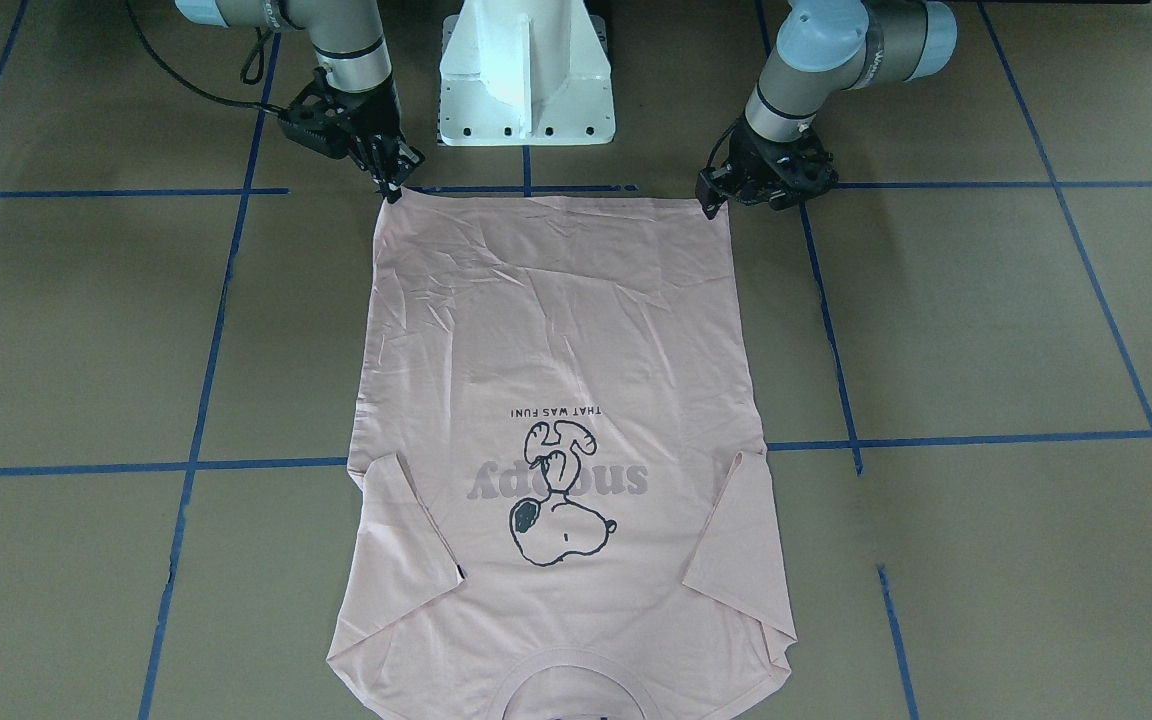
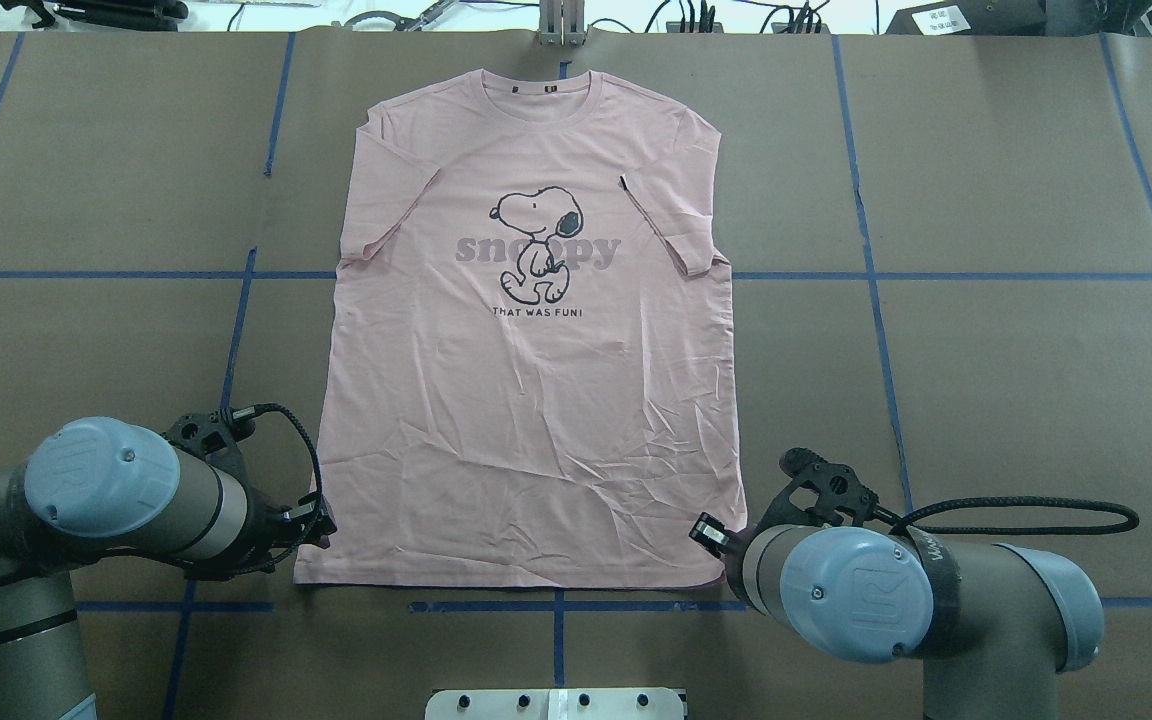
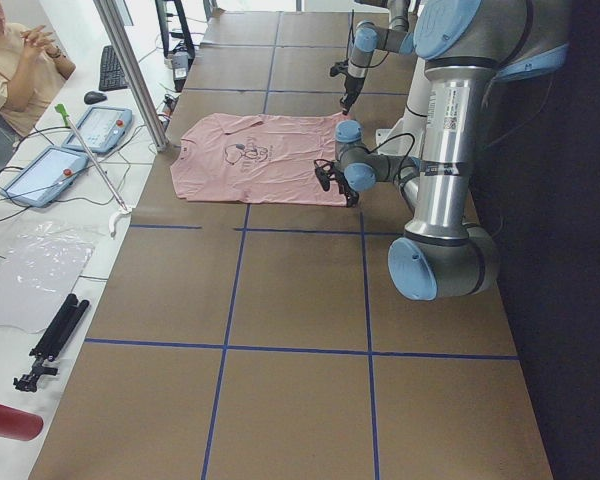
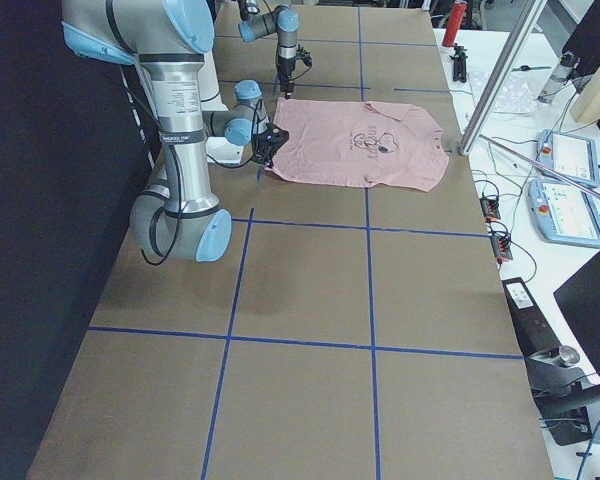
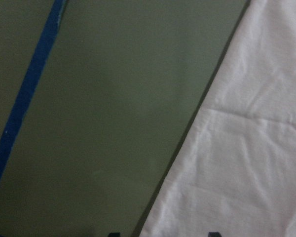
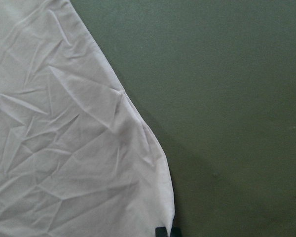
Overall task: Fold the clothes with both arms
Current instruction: 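Grasp the hem corners with both grippers and fold them up to the collar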
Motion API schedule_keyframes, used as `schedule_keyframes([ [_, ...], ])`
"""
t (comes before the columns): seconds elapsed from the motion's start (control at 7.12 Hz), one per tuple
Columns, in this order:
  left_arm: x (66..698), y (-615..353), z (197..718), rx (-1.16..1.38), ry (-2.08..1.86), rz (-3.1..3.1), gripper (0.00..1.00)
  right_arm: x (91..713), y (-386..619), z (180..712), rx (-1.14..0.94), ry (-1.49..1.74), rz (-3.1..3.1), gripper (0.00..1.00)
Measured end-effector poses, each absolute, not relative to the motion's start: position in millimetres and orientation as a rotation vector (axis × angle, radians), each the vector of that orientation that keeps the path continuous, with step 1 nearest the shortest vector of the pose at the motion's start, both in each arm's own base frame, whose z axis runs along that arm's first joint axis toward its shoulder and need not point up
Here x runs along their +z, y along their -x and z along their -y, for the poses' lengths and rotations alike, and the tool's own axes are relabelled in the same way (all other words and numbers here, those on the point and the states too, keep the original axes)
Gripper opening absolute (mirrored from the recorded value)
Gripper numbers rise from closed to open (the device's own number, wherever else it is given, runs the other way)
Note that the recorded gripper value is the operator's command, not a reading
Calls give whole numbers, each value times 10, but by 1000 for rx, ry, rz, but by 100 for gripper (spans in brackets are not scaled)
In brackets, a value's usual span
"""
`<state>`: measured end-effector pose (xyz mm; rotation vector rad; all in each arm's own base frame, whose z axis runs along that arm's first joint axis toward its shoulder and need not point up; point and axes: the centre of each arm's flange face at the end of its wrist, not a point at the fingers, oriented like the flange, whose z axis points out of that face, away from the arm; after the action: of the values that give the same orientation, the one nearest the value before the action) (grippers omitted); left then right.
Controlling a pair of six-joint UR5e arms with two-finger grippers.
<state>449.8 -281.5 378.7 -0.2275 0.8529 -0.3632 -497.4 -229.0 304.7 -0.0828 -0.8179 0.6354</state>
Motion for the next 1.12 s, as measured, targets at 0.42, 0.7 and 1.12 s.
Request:
schedule_keyframes([
  [0.42,3846,-4577,2734,-349,239,-837,61,3047,4971,2292,635,82,818,0],
  [0.7,3874,-4613,2694,-341,243,-828,59,3043,4970,2291,635,83,819,0],
  [1.12,3905,-4659,2641,-330,249,-817,0,3041,4956,2288,634,85,820,0],
])
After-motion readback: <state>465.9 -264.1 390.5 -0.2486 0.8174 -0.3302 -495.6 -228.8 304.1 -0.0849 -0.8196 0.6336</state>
